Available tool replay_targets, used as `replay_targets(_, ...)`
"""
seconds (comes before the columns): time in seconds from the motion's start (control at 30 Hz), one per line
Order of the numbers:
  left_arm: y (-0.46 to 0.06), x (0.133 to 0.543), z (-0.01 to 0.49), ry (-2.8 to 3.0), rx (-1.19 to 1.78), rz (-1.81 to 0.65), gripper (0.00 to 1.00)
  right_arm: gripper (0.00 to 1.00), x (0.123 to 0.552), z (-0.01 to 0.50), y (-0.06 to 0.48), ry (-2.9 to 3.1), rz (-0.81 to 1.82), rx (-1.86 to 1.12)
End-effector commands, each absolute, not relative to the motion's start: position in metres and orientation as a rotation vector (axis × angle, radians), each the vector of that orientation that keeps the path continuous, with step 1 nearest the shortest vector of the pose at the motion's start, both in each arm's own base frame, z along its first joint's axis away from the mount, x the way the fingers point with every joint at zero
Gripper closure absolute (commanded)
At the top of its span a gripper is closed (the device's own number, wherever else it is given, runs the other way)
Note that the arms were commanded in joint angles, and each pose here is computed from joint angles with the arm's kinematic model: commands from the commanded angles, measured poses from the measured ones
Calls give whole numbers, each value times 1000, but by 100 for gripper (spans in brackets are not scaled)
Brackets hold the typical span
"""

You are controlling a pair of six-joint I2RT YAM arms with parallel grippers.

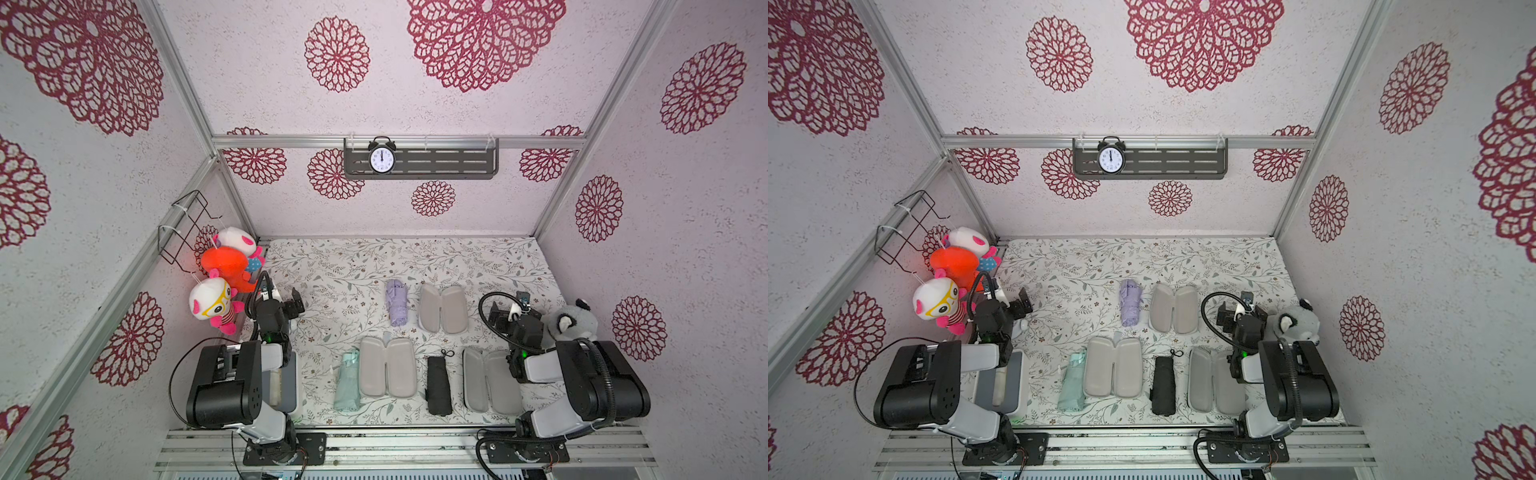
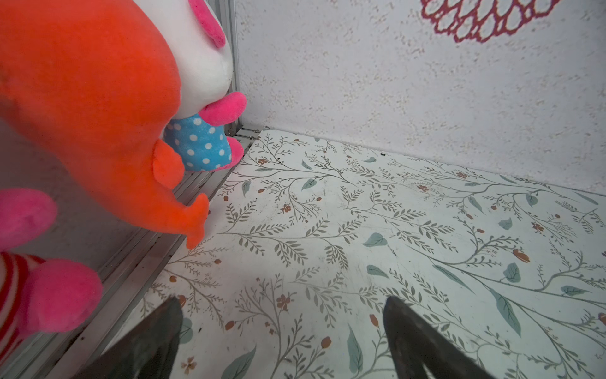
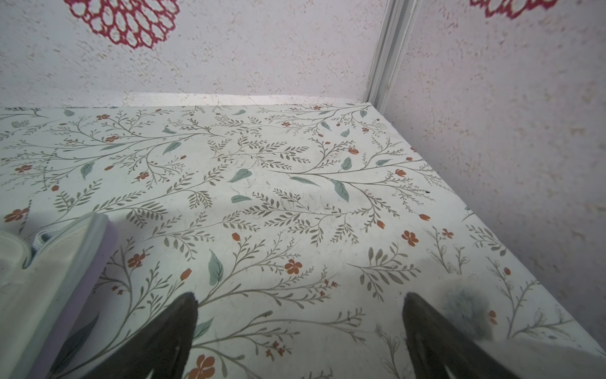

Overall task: Put umbrellas into zippered umbrella sleeves
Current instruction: Pick up the umbrella from the center of the board.

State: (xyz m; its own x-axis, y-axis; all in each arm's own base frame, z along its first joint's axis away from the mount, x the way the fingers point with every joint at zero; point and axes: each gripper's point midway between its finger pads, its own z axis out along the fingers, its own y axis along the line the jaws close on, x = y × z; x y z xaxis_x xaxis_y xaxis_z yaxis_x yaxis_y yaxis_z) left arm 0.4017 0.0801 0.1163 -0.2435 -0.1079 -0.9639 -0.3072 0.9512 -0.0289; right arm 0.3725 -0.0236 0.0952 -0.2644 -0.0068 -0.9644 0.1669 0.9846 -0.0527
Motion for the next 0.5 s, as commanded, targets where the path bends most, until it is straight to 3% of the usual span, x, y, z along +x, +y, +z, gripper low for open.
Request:
replay_targets(0.0, 82, 403, 120, 1806, -298, 207, 2, 1, 378, 112, -24, 1768, -149, 138)
replay_targets(0.47, 82, 402, 120, 1805, -297, 207, 2, 1, 378, 112, -24, 1768, -149, 137)
